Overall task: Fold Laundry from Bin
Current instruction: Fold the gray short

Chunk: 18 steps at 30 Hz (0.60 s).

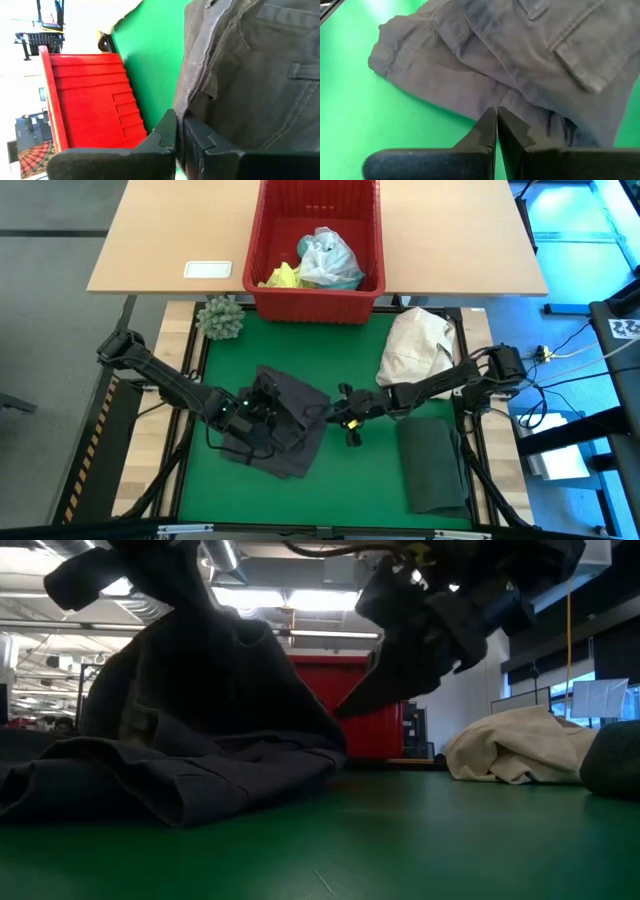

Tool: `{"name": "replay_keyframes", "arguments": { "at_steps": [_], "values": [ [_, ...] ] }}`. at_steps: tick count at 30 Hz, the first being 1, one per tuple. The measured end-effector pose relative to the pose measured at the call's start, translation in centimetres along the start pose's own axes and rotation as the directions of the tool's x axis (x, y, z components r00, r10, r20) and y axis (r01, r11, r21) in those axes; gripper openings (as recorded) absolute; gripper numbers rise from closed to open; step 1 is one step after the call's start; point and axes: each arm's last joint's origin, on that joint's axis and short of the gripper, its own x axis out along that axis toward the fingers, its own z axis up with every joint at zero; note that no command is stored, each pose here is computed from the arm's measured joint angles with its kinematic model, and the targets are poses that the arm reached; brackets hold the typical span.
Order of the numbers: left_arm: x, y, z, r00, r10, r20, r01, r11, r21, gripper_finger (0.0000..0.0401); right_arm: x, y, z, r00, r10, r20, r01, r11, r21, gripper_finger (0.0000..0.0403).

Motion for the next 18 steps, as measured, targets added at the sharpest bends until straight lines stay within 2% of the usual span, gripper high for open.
{"name": "replay_keyframes", "arguments": {
  "at_steps": [11, 18],
  "values": [
    [-0.2, 0.3, 0.2, 1.000, -0.011, 0.015, 0.011, 0.999, -0.035, 0.0002, 2.4, -1.3, -1.7, 0.982, -0.184, -0.039, 0.187, 0.975, 0.117, 0.0017],
    [-1.9, 1.4, 1.3, 0.996, -0.030, 0.087, 0.035, 0.998, -0.054, 0.0002, 2.3, -4.1, -2.2, 0.946, -0.314, -0.085, 0.325, 0.899, 0.292, 0.0017]
  ]
}}
